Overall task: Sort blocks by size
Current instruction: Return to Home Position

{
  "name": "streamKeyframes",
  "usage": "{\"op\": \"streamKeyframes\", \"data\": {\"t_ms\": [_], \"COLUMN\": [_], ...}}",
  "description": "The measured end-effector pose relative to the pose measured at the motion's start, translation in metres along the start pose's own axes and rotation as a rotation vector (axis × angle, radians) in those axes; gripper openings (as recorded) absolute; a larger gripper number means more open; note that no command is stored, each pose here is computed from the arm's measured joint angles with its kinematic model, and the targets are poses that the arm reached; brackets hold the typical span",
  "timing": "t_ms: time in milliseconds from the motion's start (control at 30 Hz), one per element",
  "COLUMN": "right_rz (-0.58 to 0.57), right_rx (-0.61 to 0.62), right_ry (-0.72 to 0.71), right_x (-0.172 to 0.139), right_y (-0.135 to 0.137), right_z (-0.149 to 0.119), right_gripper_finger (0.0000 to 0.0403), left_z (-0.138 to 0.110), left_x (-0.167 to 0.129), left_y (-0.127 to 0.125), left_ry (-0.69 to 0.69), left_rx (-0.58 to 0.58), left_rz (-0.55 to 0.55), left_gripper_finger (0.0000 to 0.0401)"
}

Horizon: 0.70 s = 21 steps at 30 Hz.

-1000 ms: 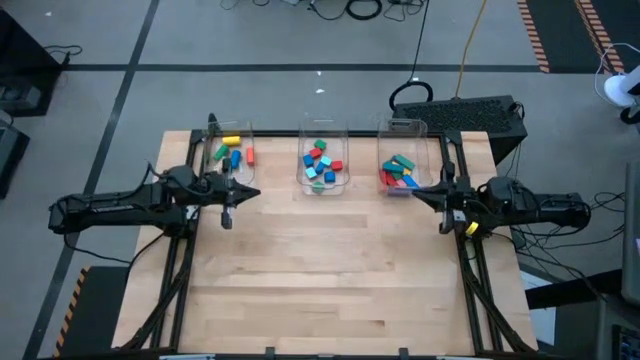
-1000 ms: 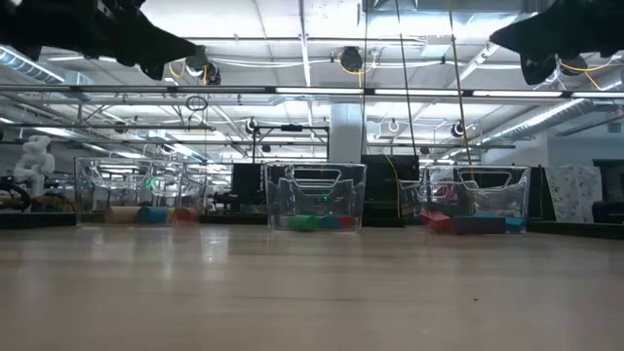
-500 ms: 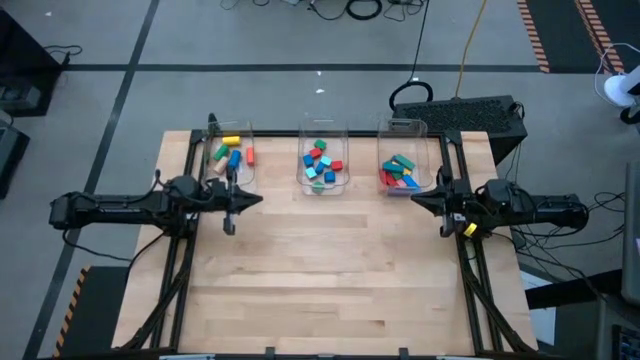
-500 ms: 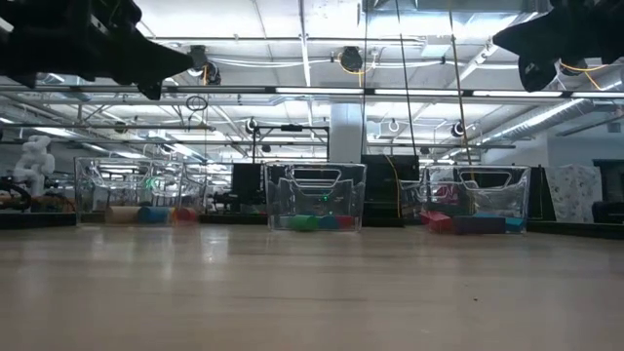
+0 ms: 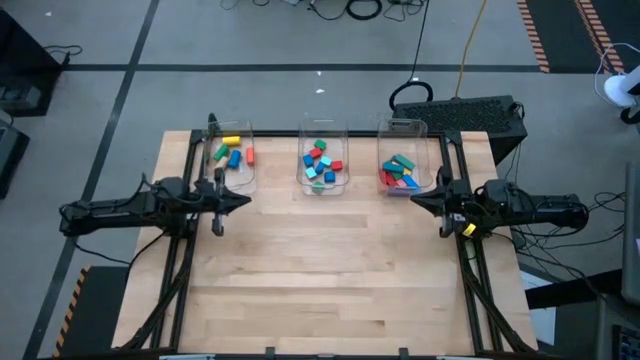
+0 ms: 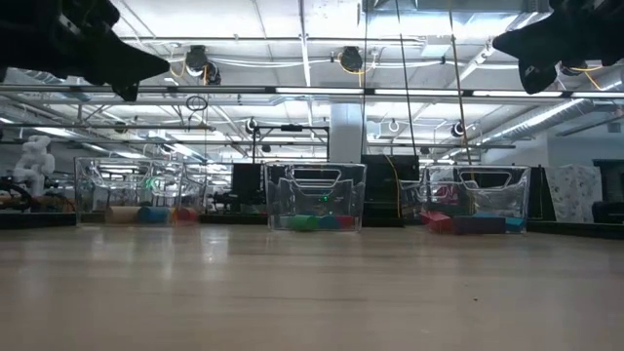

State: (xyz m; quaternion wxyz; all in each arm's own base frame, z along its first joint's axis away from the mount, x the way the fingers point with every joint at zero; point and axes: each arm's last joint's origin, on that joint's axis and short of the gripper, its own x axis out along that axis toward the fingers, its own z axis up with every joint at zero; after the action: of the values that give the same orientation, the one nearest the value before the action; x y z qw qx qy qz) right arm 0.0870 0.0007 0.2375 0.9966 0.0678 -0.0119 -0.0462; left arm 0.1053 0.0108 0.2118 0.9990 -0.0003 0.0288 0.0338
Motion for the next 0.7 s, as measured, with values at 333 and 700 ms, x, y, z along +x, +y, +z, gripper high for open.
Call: {"op": "streamKeyframes", "data": {"t_ms": [333, 700], "right_rz": [-0.011, -0.026], "right_rx": [-0.014, -0.009], "right_ry": [-0.009, -0.056], "right_x": [-0.001, -0.010], "right_y": [0.000, -0.002], "right_z": [0.001, 0.003], "right_gripper_finger": [0.0000, 0.0000], "left_z": [-0.024, -0.038], "left_x": [-0.001, 0.001], "left_y": [0.002, -0.003], "left_ry": [-0.058, -0.028], "left_rx": [-0.009, -0.050], "left_rz": [0.083, 0.051], "left_gripper_finger": [0.0012, 0.0012]}}
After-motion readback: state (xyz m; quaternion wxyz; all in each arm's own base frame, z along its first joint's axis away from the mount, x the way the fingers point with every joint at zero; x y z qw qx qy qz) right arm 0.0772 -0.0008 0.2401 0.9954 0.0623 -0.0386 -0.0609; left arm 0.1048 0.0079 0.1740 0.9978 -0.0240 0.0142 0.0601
